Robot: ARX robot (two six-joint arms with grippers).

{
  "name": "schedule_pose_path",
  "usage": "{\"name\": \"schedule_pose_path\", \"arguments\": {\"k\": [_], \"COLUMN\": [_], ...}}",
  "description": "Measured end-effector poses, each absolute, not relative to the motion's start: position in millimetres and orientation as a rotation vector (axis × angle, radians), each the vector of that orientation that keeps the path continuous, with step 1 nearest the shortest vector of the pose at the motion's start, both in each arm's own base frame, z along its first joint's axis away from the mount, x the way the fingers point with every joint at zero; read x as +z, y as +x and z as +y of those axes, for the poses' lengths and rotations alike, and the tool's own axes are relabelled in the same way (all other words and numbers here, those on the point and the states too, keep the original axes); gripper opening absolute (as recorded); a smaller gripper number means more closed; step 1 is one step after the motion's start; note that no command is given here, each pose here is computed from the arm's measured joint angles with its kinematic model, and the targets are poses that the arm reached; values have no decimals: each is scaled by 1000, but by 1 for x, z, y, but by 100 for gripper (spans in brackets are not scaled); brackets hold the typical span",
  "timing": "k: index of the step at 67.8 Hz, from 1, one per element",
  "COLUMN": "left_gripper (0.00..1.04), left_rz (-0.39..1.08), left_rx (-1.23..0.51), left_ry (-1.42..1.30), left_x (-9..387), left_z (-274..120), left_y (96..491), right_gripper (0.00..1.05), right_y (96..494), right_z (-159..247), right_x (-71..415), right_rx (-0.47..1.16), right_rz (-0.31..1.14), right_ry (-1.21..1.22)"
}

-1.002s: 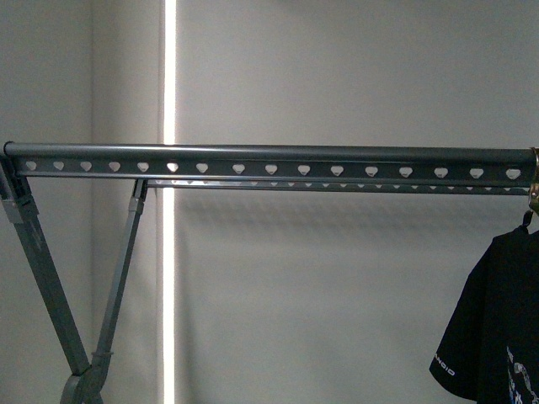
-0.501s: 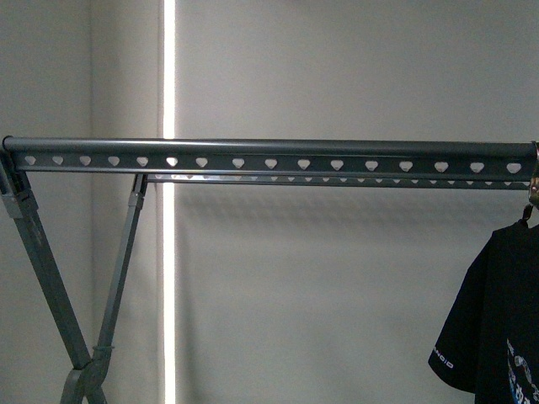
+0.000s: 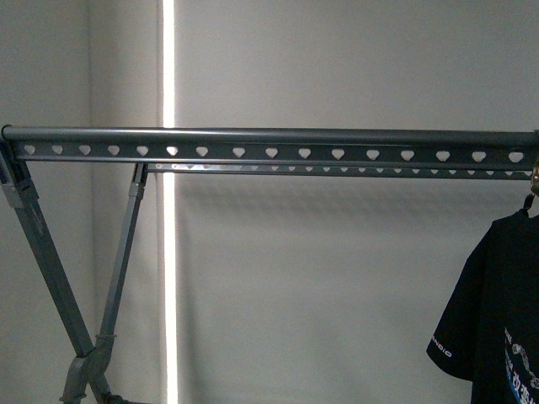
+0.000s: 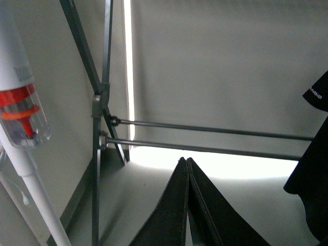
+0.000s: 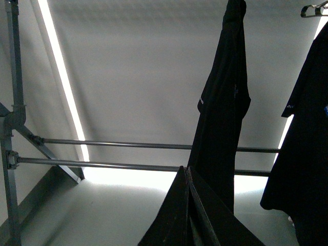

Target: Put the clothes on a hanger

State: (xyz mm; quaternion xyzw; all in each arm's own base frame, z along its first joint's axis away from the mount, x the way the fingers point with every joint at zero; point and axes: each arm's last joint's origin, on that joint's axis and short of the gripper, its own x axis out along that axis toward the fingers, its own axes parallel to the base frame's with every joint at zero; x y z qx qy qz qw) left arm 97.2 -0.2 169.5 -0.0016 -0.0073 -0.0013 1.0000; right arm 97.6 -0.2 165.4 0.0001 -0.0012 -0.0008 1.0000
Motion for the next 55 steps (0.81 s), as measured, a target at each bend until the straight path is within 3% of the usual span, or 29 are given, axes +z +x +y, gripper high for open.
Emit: {"name": "schedule_pose_path", "arguments": {"k": [34, 43, 55], "left_gripper": [4, 34, 69], "left_rz": [-16, -16, -16], "left_rx": [-2, -3, -2], "left_ry": [-3, -3, -3], "left_x": [170, 170, 170], "left_z": [0, 0, 0], "left_y": [97, 97, 97], "right_gripper": [2, 33, 65], "right_y": [98, 98, 98], "right_z": [0, 0, 0], "right_x": [165, 165, 165], "right_rx": [-2, -2, -2], "right_rz": [-2, -2, -2], "right_ry": [0, 0, 0]}}
